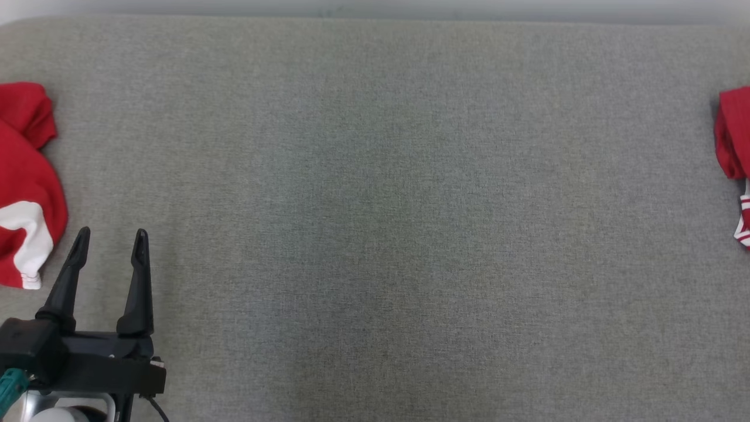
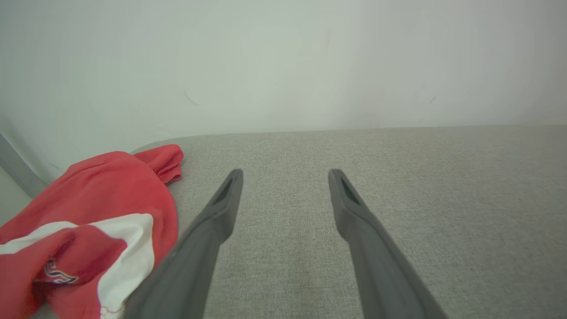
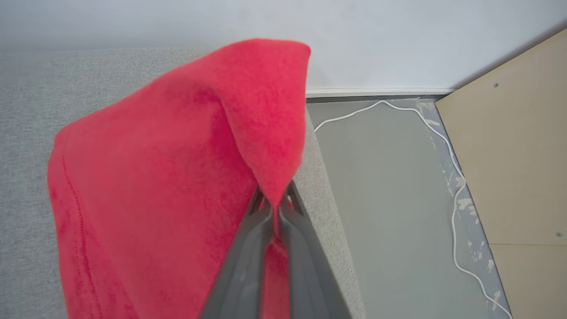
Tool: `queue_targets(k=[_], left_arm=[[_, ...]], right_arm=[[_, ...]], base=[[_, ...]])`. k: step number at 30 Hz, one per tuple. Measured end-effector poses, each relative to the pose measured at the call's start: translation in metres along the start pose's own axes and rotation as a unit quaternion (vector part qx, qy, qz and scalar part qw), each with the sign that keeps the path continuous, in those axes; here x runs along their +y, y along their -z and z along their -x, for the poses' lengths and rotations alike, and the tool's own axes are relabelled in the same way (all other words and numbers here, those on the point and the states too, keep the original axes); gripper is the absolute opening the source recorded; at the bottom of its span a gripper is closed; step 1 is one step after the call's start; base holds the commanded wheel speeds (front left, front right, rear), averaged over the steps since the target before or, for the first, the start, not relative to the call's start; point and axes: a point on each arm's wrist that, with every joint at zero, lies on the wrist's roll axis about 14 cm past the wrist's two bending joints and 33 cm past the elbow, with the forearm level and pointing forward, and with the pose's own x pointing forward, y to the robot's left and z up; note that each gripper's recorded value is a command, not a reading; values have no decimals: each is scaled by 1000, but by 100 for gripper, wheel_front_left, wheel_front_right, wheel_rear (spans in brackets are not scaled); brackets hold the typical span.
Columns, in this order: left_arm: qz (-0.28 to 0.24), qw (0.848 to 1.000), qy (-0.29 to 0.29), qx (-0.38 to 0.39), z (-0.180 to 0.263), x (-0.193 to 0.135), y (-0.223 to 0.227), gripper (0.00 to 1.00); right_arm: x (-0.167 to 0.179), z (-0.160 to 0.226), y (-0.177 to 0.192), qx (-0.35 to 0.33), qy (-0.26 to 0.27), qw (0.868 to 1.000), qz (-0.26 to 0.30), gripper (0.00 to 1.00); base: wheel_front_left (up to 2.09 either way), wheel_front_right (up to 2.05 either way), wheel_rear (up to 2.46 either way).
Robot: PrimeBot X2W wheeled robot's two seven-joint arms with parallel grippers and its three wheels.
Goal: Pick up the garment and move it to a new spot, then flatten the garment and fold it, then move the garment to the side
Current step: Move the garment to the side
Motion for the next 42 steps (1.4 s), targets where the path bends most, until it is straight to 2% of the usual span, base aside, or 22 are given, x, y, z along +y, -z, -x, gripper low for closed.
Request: queue_targets(k=[25,26,27,28,36,42], left_arm=[[-11,1000,13,14,-12,-2,13,100],[-11,1000,12,15,-12,-1,13,100],[-11,1000,12,15,-12,-1,13,100],[-12,1000,10,15,-12,-1,13,100],[-12,1000,7,16,-11,2,13,100],[-11,1000,3,12,-11,2,10,100]], right_arm=[[-18,-17,9,17,41,998,46,0],[-19,-17,10,18,42,998,47,18],[-19,-18,11,18,42,998,50,55],[-19,-19,11,17,43,998,53,100],[-19,-20,6,10,49,997,67,100],[-8,-19,-6,-20,37,996,75,100]], base=[[0,0,0],[0,0,0],[0,0,0],[0,0,0],[0,0,0],[0,0,0]])
